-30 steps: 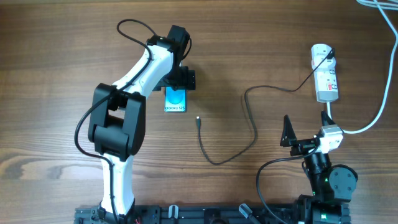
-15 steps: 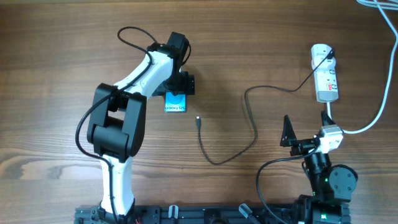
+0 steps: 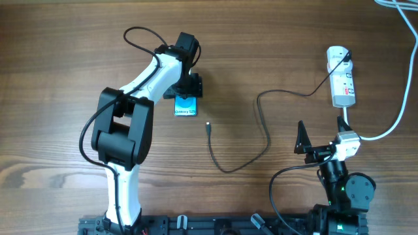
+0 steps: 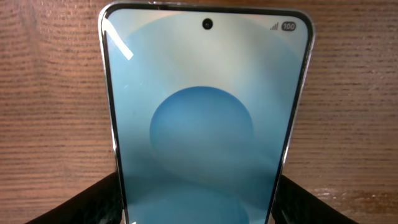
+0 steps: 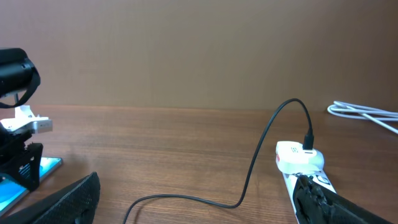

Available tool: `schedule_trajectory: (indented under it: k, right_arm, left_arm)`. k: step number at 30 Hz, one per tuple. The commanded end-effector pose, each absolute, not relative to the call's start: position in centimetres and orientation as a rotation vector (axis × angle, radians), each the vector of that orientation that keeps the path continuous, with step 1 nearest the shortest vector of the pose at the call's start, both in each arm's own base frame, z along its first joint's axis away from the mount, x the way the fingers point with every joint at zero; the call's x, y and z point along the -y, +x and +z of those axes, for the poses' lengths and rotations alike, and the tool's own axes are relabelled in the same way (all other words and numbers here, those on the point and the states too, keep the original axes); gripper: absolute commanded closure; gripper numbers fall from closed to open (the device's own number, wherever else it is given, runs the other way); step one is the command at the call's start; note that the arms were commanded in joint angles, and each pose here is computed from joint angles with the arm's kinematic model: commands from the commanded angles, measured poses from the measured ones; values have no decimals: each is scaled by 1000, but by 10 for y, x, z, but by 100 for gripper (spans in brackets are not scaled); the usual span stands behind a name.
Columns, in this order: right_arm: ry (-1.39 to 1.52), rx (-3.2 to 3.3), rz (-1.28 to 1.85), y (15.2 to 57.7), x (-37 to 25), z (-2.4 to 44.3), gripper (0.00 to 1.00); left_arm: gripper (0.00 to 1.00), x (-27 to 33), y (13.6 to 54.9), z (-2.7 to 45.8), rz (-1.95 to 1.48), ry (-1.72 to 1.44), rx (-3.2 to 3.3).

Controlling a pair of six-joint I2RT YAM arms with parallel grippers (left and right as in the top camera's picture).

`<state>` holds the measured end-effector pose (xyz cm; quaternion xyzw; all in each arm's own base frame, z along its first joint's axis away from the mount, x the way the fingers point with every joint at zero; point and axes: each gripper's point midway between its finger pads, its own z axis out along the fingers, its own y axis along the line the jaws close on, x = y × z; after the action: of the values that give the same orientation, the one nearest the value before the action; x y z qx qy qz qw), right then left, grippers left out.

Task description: Plug charger to phone and switch on socket

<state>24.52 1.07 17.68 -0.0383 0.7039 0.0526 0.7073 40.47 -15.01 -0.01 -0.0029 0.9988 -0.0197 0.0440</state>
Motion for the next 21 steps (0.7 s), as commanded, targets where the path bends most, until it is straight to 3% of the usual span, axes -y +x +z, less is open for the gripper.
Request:
schedule_trajectory:
  k: [1,6,11,15,20,21]
  right_arm:
    - [-75,-1552,110,245,-9,179,0]
    - [-75,-1552,110,245,-9,179,0]
    - [-73,-1552,114,245,-9,179,0]
    - [-41,-1555,212,244,-16,180,0]
    - [47,-1560,364,243,-23,181,0]
    - [21,-1565,391,241,-29,183,0]
  left_arm:
    - [13,156,399,-3,-108,-4,-3067]
    - [3,158,404,-2,-119,-3,-3045]
    - [4,159,406,-3,-125,-9,-3036]
    - [8,158,402,-15,-108,-7,-3067]
    - [23,157,400,-15,-104,-7,-3074]
    - [21,157,400,-15,-104,-7,-3075]
